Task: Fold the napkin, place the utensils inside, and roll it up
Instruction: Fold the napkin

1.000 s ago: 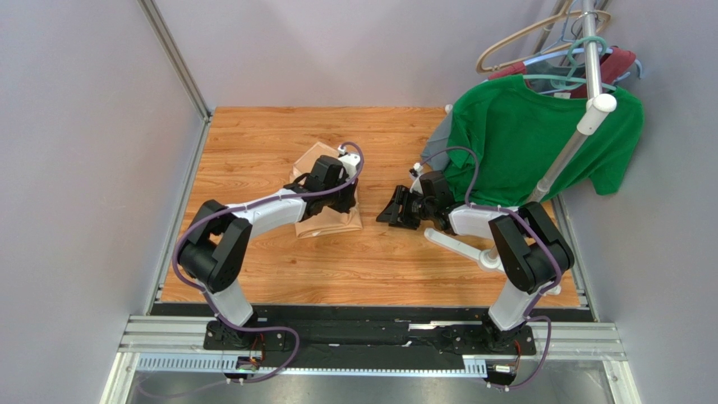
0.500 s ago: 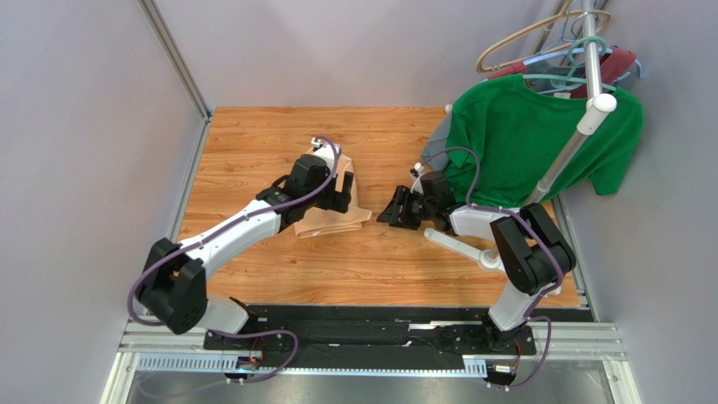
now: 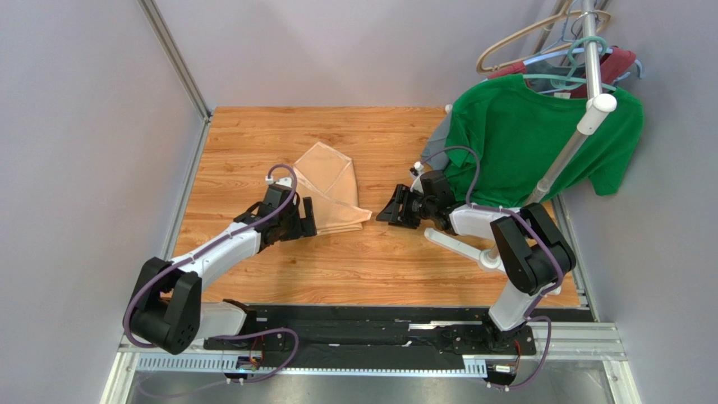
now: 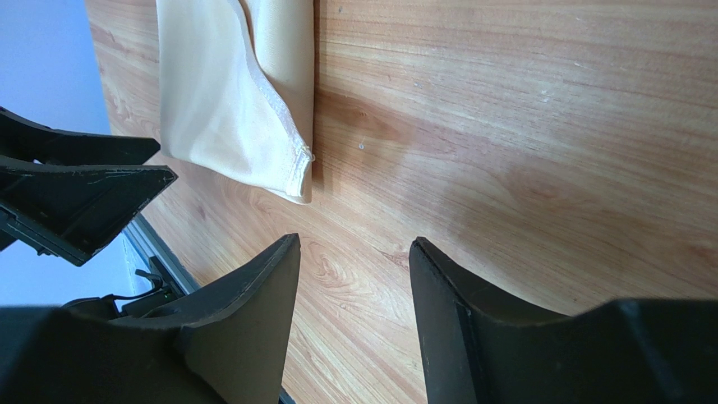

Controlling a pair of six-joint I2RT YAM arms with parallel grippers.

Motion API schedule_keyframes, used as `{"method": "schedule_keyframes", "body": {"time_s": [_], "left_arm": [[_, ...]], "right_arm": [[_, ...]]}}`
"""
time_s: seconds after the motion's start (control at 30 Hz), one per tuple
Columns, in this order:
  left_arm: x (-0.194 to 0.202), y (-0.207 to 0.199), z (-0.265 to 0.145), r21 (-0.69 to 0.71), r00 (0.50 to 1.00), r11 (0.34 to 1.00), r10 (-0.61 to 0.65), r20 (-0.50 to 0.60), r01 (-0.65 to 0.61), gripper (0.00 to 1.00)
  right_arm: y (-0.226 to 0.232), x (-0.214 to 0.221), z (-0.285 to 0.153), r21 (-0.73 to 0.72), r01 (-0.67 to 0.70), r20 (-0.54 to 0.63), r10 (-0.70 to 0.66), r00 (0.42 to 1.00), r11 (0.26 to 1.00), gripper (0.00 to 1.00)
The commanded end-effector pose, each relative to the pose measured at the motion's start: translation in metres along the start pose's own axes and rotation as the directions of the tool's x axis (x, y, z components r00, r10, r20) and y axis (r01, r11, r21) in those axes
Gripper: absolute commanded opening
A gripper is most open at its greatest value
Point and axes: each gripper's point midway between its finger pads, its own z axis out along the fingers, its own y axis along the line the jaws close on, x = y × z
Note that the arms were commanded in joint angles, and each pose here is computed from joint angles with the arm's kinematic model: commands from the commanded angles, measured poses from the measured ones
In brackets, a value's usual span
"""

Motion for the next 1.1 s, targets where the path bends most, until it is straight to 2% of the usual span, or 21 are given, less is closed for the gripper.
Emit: {"method": "schedule_keyframes", "body": {"time_s": [0.0, 0.2, 0.47, 0.67, 0.83, 0.93, 1.07], "left_arm": [[-0.031, -0.023, -0.006, 0.104, 0.993, 0.993, -0.073, 0.092, 0.063, 0.96], [-0.029, -0.011, 0.003, 0.082, 0.990, 0.991, -0.116, 0.082, 0.109, 0.92], [-0.029, -0.014, 0.009, 0.117, 0.987, 0.984, -0.141, 0.082, 0.131, 0.90], [-0.022, -0.005, 0.019, 0.080, 0.987, 0.986, -0.154, 0.052, 0.149, 0.86], [-0.019, 0.004, 0.020, 0.045, 0.983, 0.984, -0.175, 0.047, 0.173, 0.77], [-0.018, 0.009, 0.019, 0.031, 0.982, 0.983, -0.184, 0.050, 0.182, 0.76], [-0.016, 0.013, 0.018, 0.030, 0.978, 0.980, -0.198, 0.058, 0.197, 0.68]], "right_arm": [[0.025, -0.024, 0.000, -0.072, 0.028, 0.059, -0.023, 0.998, 0.997, 0.55], [0.030, -0.032, 0.007, -0.098, 0.013, 0.070, -0.007, 0.998, 0.995, 0.55], [0.032, -0.033, 0.027, -0.103, 0.011, 0.042, -0.007, 0.999, 0.995, 0.54], [0.031, -0.027, 0.040, -0.116, -0.007, 0.017, 0.009, 1.000, 0.993, 0.49], [0.033, -0.019, 0.046, -0.128, -0.013, -0.007, 0.012, 1.000, 0.992, 0.39], [0.034, -0.017, 0.047, -0.132, -0.014, -0.012, 0.012, 1.000, 0.991, 0.30], [0.036, -0.012, 0.051, -0.138, -0.015, -0.025, 0.012, 1.000, 0.990, 0.23]]}}
